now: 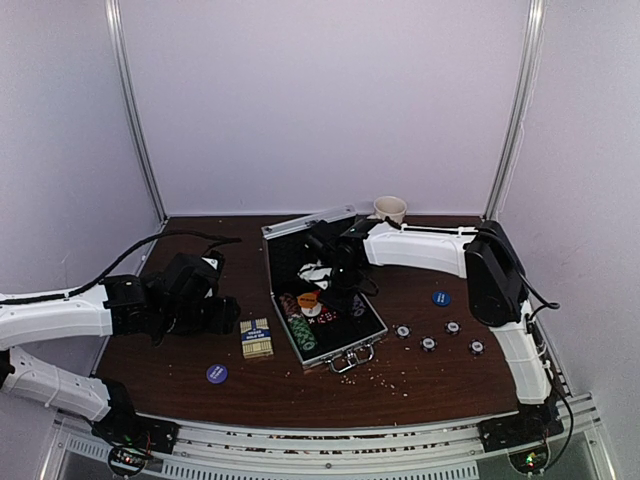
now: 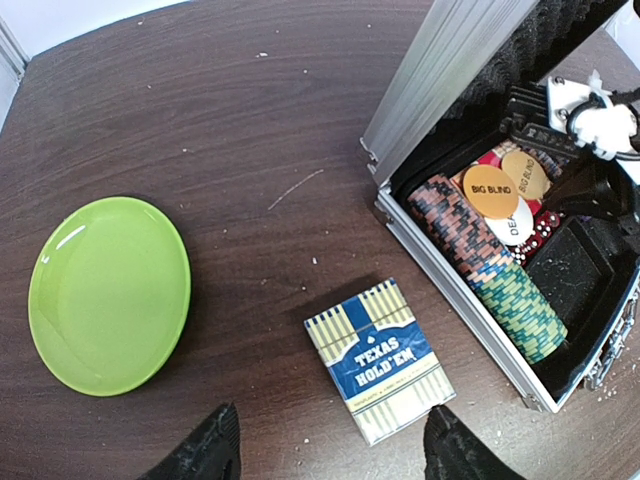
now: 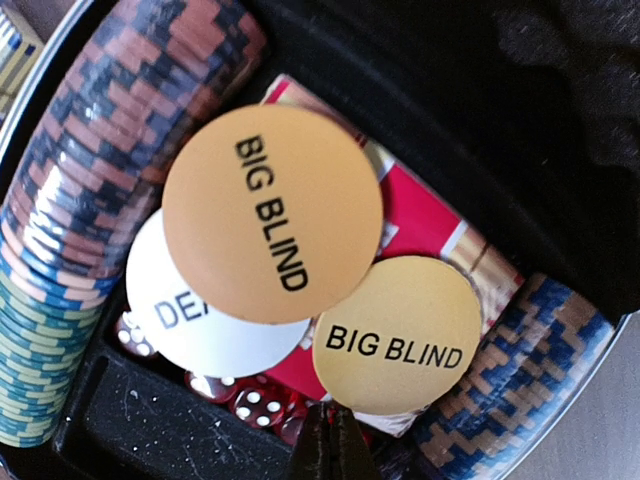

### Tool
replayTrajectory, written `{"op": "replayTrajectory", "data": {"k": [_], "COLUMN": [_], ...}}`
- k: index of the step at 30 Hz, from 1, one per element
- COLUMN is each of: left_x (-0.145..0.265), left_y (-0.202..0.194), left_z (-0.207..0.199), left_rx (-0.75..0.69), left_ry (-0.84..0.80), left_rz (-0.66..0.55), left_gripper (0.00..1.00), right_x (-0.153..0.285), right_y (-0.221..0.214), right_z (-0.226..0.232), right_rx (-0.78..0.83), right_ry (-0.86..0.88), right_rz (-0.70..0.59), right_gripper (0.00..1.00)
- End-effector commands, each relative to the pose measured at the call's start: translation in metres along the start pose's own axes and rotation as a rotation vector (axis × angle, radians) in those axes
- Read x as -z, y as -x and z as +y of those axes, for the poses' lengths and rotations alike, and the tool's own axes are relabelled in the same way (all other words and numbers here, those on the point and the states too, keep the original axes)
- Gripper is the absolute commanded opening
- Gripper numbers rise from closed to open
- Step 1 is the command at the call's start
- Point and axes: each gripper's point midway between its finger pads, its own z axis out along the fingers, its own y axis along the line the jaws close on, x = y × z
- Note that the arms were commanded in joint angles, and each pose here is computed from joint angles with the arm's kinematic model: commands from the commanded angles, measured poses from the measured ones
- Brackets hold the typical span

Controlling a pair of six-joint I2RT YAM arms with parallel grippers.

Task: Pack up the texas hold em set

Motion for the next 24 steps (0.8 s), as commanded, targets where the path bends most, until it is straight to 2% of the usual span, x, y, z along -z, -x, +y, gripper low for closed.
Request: {"op": "replayTrajectory", "data": {"k": [1,6,10,15,24], "left_x": [-0.003,-0.005,-0.005,-0.005,-0.003], "left_y": [0.007,0.006,0.005,0.005,0.004], "left_z": [-0.005,-0.007,-0.006,-0.006,-0.004], "left_rx": [0.011,0.011,0.014,0.016,0.02], "left_ry": [-0.016,-0.021,-0.021,-0.022,-0.021], "left_rz": [-0.029,-0.022,-0.025,-0.026,-0.028], "left_gripper": [0.65,0.65,0.65,0.65,0.65], "right_x": [0.001,0.006,0.012,0.015,0.003], "right_y": [0.018,0.021,0.015,0.013,0.023], "right_z": [-0.012,-0.014,0.015,0.046,0.045], "right_rx": [-0.009,-0.007,0.037,0.091,0.086], "right_ry": [-0.069,-0.074,0.059,0.146,0.107], "right_rz": [-0.047,-0.055,-0.06,-0.068,-0.067], "right_gripper": [0.0,0.0,0.0,0.0,0.0]}}
